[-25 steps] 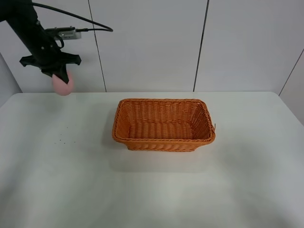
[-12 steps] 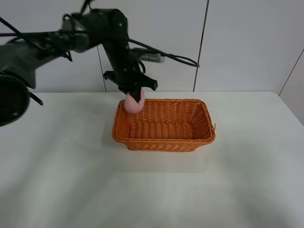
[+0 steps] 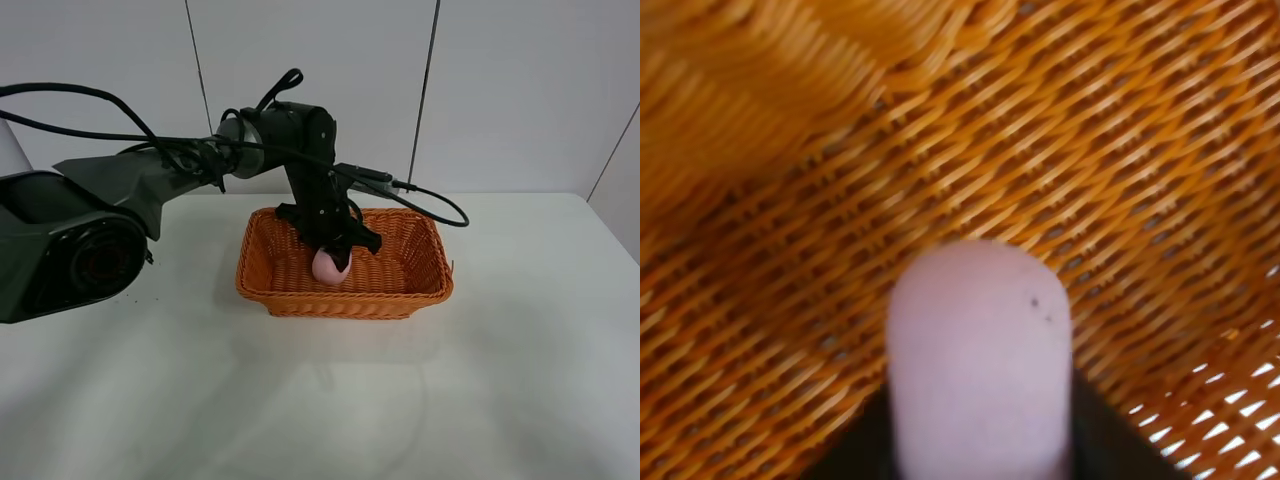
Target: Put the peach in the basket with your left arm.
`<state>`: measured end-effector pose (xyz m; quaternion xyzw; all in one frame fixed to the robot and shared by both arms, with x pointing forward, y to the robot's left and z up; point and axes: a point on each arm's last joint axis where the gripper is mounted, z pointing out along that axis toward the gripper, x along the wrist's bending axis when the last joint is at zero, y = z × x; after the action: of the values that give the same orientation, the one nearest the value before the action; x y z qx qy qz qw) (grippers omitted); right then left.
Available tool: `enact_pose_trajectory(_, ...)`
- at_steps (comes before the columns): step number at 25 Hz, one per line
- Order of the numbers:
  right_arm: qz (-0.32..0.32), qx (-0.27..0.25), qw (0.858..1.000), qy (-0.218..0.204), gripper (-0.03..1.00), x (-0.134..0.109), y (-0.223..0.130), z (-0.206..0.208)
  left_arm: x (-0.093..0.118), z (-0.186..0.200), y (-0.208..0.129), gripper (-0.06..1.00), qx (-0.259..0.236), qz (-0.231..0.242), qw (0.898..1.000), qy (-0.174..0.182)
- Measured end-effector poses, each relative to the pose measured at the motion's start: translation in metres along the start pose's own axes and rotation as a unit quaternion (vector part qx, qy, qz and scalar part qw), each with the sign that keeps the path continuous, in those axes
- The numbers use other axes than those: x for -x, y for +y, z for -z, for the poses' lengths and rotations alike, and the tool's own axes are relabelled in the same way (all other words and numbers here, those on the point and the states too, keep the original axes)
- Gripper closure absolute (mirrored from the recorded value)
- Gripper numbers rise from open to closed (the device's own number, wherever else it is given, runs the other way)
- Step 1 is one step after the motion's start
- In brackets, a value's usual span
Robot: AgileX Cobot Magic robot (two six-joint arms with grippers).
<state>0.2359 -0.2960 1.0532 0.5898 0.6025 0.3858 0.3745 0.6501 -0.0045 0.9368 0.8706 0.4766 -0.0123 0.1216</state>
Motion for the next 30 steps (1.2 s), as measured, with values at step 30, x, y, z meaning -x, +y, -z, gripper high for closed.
enact_pose_trajectory(30, 0.000, 0.000, 1.000, 0.000, 0.27, 0.000, 0.000, 0.000, -0.222, 0.131, -0.047, 0.13, 0.053, 0.210, 0.973, 0.081)
